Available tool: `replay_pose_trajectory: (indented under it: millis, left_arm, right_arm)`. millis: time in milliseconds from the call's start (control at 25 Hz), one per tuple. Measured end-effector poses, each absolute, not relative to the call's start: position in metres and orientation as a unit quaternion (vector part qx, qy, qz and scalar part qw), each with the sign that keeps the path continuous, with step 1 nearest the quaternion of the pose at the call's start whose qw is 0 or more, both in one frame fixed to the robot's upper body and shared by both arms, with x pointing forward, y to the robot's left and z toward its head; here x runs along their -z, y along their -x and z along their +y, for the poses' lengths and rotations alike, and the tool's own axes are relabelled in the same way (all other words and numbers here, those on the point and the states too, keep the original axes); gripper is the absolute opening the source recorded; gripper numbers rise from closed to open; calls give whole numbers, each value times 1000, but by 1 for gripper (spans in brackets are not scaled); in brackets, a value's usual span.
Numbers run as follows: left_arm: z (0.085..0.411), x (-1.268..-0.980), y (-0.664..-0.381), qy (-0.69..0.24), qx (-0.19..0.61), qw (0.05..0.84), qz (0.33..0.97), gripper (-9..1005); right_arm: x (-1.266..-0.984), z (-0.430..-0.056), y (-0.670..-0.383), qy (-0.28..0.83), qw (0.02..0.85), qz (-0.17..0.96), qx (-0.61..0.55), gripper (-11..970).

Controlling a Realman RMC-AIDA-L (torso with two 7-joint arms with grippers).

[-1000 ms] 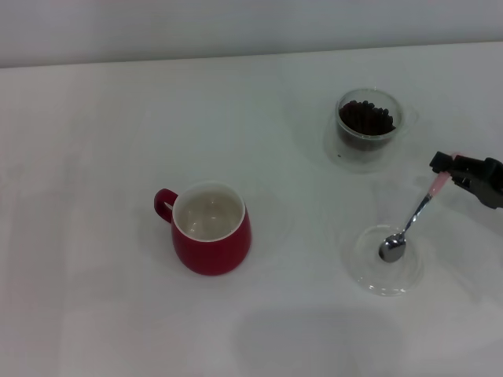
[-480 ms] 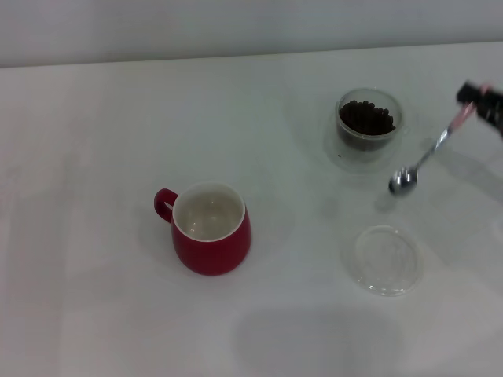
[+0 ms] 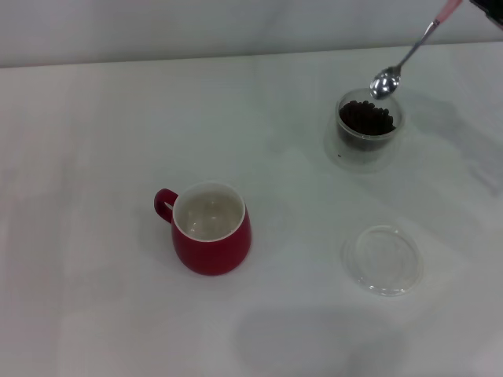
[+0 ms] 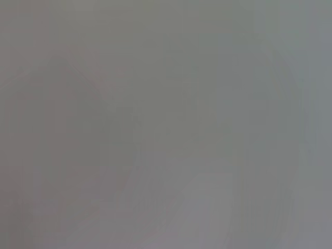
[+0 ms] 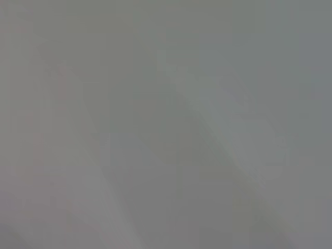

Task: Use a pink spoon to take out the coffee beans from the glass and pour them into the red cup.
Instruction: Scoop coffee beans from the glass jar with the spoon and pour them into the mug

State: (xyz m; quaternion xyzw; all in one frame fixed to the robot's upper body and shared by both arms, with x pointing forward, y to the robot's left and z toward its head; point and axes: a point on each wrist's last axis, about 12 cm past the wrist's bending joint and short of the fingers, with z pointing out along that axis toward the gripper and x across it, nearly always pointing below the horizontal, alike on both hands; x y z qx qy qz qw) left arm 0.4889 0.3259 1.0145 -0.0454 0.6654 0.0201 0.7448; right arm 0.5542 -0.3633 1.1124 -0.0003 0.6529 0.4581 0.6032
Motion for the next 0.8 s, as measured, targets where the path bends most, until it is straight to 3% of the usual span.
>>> replay_pose_trajectory:
  millis: [800]
  left_arm:
    - [328,-1015,-500,76,3,737,672,886]
  right_arm:
    - [-1101,-326,-584,117,661,675,-307,166]
